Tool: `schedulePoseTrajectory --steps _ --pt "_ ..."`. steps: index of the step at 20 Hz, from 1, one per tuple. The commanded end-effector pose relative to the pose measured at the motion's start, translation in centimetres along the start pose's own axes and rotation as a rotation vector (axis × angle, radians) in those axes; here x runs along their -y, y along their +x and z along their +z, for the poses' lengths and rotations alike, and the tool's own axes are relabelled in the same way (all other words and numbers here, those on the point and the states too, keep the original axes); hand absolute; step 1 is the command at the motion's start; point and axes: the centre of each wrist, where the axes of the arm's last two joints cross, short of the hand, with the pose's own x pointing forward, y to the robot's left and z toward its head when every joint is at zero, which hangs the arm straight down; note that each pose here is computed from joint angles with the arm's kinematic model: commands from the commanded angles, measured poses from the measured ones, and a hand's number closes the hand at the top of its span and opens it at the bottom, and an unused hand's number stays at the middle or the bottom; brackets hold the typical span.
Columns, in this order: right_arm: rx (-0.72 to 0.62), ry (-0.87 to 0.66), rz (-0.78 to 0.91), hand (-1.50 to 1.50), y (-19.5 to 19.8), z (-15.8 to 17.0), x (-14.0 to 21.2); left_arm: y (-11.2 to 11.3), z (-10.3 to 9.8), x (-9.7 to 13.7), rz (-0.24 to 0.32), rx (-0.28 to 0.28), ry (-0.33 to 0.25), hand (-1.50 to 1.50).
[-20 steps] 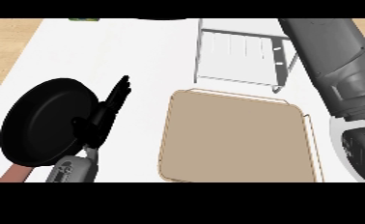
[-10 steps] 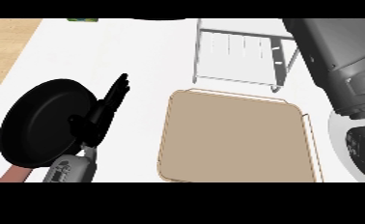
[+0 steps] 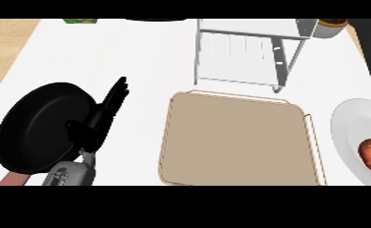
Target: Pick the can from the tray and place it in the tiered basket
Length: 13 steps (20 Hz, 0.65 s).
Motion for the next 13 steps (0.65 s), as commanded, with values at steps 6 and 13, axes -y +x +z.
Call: schedulePoseTrajectory --steps 6,13 --pt "0.098 -0.194 -0.211 -1.5 -3.2 -0.5 15.4 0.7 -0.3 -0.9 0.009 -0.001 0.017 0.0" --pt "0.096 -0.166 -0.172 -1.5 -9.3 2.2 26.1 -0.8 0.0 0.8 -0.005 -0.002 0.001 0.0"
